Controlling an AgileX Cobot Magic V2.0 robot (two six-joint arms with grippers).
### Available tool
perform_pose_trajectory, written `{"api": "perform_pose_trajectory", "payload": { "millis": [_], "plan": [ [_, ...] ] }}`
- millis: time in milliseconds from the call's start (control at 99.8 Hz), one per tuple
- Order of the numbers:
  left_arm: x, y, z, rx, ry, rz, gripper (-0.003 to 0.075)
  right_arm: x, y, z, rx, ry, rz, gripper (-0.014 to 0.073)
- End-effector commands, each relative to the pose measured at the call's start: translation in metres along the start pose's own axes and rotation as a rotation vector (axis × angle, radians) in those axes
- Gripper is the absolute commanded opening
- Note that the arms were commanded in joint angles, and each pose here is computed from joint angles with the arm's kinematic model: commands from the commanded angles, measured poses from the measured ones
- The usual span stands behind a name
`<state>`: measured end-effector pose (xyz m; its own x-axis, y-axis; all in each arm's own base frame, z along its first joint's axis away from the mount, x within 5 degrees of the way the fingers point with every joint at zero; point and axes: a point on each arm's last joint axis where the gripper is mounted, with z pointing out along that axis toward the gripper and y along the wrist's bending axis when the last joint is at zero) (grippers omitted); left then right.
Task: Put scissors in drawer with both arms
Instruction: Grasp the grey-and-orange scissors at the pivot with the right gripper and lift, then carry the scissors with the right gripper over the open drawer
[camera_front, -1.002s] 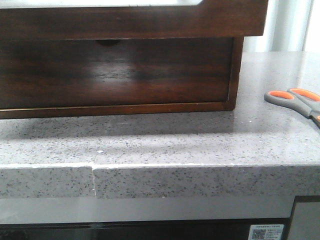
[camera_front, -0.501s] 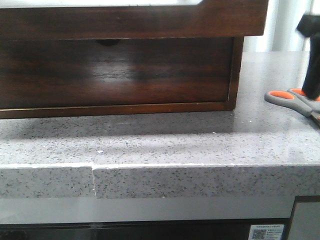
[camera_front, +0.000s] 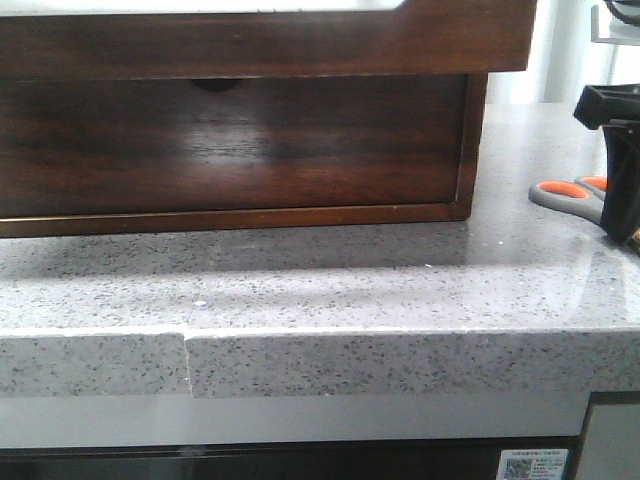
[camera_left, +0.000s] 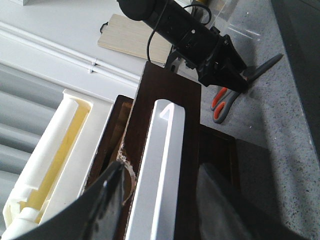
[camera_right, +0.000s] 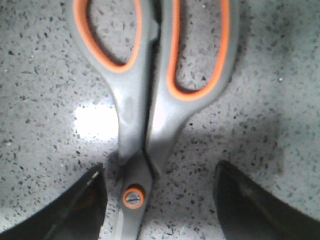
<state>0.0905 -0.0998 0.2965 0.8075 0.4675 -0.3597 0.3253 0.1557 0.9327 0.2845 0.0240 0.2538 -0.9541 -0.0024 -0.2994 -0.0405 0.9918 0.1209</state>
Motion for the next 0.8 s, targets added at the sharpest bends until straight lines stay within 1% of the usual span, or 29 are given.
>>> {"api": "perform_pose_trajectory", "payload": {
  "millis": [0,100,251,391,491,621,662,792],
  "plan": [
    [-0.007,0.013,0.0,-0.064,-0.046,-0.059,0.0325,-0.007,0.005,-0.013,0.007,-0.071,-0.028,0.0428],
    [-0.007,0.013,0.0,-0.064,-0.046,-0.059,0.0325,-0.007,0.013,-0.009,0.003,-0.06,-0.058,0.0383],
    [-0.007,0.013,0.0,-0.064,-0.046,-0.059,0.0325,-0.007,0.022,0.0,-0.003,-0.032,-0.091,0.024],
    [-0.007,0.013,0.0,-0.064,-0.046,-0.059,0.0325,-0.006,0.021,0.007,0.006,0.008,-0.093,0.014],
    [-0.007,0.013,0.0,-0.064,-0.046,-0.059,0.0325,-0.006,0.021,0.007,0.006,0.012,-0.092,0.0069],
    [-0.007,0.013,0.0,-0.064,-0.046,-0.059,0.0325,-0.006,0.02,0.007,0.007,0.01,-0.094,-0.0047],
    [-0.007,0.013,0.0,-0.064,-0.046,-0.059,0.0325,-0.006,0.02,0.007,0.007,0.012,-0.093,-0.0064],
    [-0.006,0.013,0.0,-0.064,-0.044,-0.059,0.0325,-0.003,0.02,0.0,0.014,0.013,-0.102,-0.0061]
  ]
}}
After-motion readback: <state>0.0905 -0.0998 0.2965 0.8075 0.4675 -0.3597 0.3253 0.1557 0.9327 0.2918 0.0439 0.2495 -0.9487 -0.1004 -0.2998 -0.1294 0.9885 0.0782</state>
